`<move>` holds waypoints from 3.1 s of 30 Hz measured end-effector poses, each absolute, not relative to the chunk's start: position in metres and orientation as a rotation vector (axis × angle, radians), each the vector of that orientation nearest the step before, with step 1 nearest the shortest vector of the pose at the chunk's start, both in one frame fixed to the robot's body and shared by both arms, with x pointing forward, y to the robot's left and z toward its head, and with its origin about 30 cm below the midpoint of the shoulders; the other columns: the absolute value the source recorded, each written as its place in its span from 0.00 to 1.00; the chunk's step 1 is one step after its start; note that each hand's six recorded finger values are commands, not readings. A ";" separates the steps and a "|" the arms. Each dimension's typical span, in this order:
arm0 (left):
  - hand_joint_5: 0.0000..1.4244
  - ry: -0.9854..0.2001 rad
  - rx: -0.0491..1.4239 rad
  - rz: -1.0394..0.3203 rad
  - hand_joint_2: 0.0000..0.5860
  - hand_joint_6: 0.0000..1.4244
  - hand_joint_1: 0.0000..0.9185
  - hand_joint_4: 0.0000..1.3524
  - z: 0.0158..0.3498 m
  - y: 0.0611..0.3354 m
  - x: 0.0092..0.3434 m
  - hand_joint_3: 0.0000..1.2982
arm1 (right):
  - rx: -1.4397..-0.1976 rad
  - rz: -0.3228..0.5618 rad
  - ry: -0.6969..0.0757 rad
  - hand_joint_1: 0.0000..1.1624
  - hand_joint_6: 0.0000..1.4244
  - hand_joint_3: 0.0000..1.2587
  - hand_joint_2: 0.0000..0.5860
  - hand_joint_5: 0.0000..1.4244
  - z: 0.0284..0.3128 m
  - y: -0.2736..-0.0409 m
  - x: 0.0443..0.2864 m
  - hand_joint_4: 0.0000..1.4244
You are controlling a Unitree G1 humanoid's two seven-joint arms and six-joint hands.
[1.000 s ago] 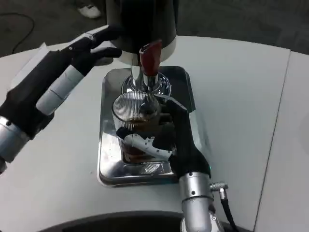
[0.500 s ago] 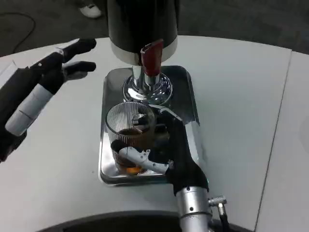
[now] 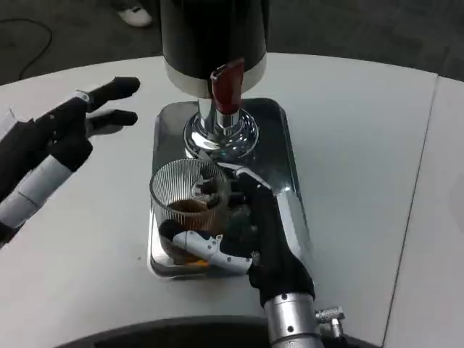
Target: Grasp the cup under the faucet to collect the drink, then remove the cup.
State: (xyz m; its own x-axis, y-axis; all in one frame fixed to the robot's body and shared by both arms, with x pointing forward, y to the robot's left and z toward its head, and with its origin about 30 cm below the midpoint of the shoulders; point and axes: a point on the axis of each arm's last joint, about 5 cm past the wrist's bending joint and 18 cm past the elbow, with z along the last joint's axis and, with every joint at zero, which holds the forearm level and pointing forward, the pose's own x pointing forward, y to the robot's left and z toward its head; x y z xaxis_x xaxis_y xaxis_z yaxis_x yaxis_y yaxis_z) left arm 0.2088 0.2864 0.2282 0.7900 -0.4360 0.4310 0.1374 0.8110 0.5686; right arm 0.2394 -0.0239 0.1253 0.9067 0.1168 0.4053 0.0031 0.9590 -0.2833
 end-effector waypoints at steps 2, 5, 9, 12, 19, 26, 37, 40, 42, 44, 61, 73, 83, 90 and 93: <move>0.16 -0.606 0.593 -0.331 0.12 0.13 0.00 0.10 0.230 0.288 0.205 0.17 | -0.285 0.066 -0.449 0.77 0.60 0.57 0.23 0.66 0.129 -0.025 0.238 0.56; 0.16 -0.642 0.664 -0.341 0.12 0.13 0.00 0.10 0.228 0.291 0.200 0.17 | -0.289 0.077 -0.461 0.77 0.61 0.57 0.23 0.66 0.131 -0.030 0.234 0.56; 0.16 -0.671 0.747 -0.337 0.13 0.13 0.00 0.10 0.228 0.298 0.194 0.17 | -0.297 0.094 -0.450 0.77 0.61 0.57 0.23 0.66 0.130 -0.036 0.228 0.56; 0.16 -0.683 0.768 -0.335 0.13 0.13 0.00 0.11 0.228 0.301 0.192 0.17 | -0.297 0.103 -0.452 0.77 0.61 0.57 0.23 0.66 0.132 -0.038 0.226 0.56; 0.16 -0.712 0.805 -0.350 0.13 0.13 0.00 0.11 0.226 0.302 0.188 0.17 | -0.281 0.112 -0.485 0.77 0.63 0.57 0.22 0.66 0.143 -0.045 0.217 0.56; 0.14 -0.764 0.895 -0.390 0.14 0.11 0.00 0.08 0.224 0.300 0.179 0.17 | -0.277 0.120 -0.494 0.77 0.63 0.57 0.22 0.68 0.150 -0.052 0.209 0.56; 0.09 -0.835 0.997 -0.459 0.14 0.06 0.00 0.03 0.215 0.303 0.160 0.16 | -0.284 0.116 -0.492 0.77 0.64 0.57 0.22 0.68 0.159 -0.074 0.189 0.56; 0.08 -0.860 1.009 -0.493 0.14 0.06 0.00 0.03 0.215 0.299 0.157 0.16 | -0.306 0.123 -0.489 0.77 0.64 0.57 0.22 0.68 0.161 -0.085 0.181 0.56; 0.08 -0.886 1.018 -0.526 0.14 0.05 0.00 0.03 0.214 0.295 0.155 0.16 | -0.319 0.116 -0.484 0.77 0.64 0.58 0.22 0.68 0.162 -0.094 0.175 0.56; 0.07 -0.905 1.024 -0.560 0.15 0.04 0.00 0.02 0.214 0.292 0.153 0.15 | -0.340 0.103 -0.479 0.77 0.64 0.58 0.22 0.68 0.164 -0.104 0.168 0.56; 0.05 -0.928 1.050 -0.637 0.16 0.02 0.00 0.00 0.210 0.295 0.136 0.13 | -0.385 0.131 -0.437 0.77 0.65 0.57 0.23 0.68 0.183 -0.144 0.127 0.56; 0.02 -0.966 1.108 -0.649 0.16 0.00 0.00 0.00 0.213 0.298 0.125 0.07 | -0.380 0.155 -0.418 0.77 0.65 0.57 0.23 0.68 0.188 -0.146 0.111 0.57; 0.00 -0.973 1.179 -0.656 0.16 0.00 0.00 0.00 0.218 0.299 0.124 0.06 | -0.382 0.168 -0.414 0.77 0.65 0.57 0.24 0.68 0.191 -0.146 0.109 0.57; 0.00 -0.989 1.234 -0.673 0.16 0.00 0.00 0.00 0.225 0.299 0.128 0.05 | -0.381 0.175 -0.409 0.76 0.65 0.58 0.25 0.68 0.191 -0.146 0.109 0.57; 0.00 -0.989 1.250 -0.680 0.16 0.00 0.00 0.00 0.227 0.299 0.129 0.04 | -0.380 0.179 -0.408 0.76 0.65 0.57 0.25 0.68 0.191 -0.146 0.109 0.57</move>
State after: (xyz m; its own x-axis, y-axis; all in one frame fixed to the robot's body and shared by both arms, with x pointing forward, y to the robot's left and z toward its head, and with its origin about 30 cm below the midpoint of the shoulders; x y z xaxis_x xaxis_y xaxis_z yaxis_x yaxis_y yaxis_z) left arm 0.1290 0.2985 0.2267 0.4428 -0.8655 0.2342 -0.0904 0.2168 0.9720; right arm 0.1089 -0.1456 0.1906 0.9035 0.2443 0.3521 -0.0937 0.9143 -0.3940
